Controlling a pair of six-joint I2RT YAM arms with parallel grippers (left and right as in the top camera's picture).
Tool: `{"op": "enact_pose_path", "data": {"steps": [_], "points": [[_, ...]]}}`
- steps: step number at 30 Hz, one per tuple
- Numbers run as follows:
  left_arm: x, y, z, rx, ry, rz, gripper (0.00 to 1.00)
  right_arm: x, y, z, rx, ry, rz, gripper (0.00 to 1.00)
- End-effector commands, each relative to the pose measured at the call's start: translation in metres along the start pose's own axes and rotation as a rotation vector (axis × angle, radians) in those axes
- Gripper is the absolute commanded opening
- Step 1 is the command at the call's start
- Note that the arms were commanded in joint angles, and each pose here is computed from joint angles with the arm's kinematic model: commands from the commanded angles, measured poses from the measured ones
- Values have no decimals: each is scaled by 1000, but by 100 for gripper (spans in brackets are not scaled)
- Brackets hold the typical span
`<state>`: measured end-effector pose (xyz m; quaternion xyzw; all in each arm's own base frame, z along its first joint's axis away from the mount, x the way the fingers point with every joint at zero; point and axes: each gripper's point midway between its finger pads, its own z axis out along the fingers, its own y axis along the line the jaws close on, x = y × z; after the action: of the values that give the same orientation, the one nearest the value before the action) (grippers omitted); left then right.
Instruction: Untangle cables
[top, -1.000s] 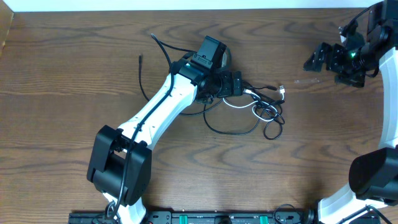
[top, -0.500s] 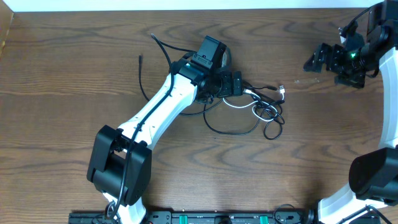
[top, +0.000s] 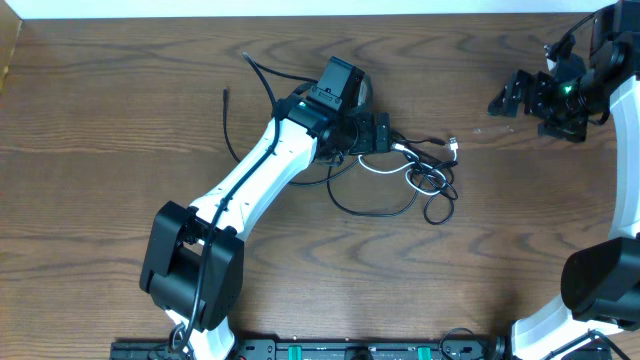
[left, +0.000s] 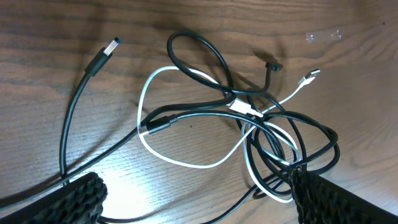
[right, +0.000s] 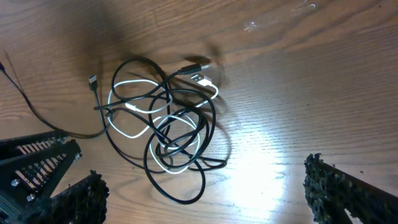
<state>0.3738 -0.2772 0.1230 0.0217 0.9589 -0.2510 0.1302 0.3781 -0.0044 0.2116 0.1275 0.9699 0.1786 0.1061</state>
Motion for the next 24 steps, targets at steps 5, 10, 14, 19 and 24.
{"op": "enact_pose_path", "data": {"steps": [5,10,14,19,24], "points": [[-8,0,1,-5,-23,75,98,3,3,1,-6,12,-12,99],[-14,-2,1,-3,-46,102,98,2,3,1,-6,9,-13,99],[-20,2,1,-31,-77,106,98,2,3,1,-6,8,-13,99],[-24,1,0,-30,-91,170,98,3,3,1,-5,12,-14,99],[-31,7,-1,-70,-121,234,98,5,2,1,-4,22,-24,99]]}}
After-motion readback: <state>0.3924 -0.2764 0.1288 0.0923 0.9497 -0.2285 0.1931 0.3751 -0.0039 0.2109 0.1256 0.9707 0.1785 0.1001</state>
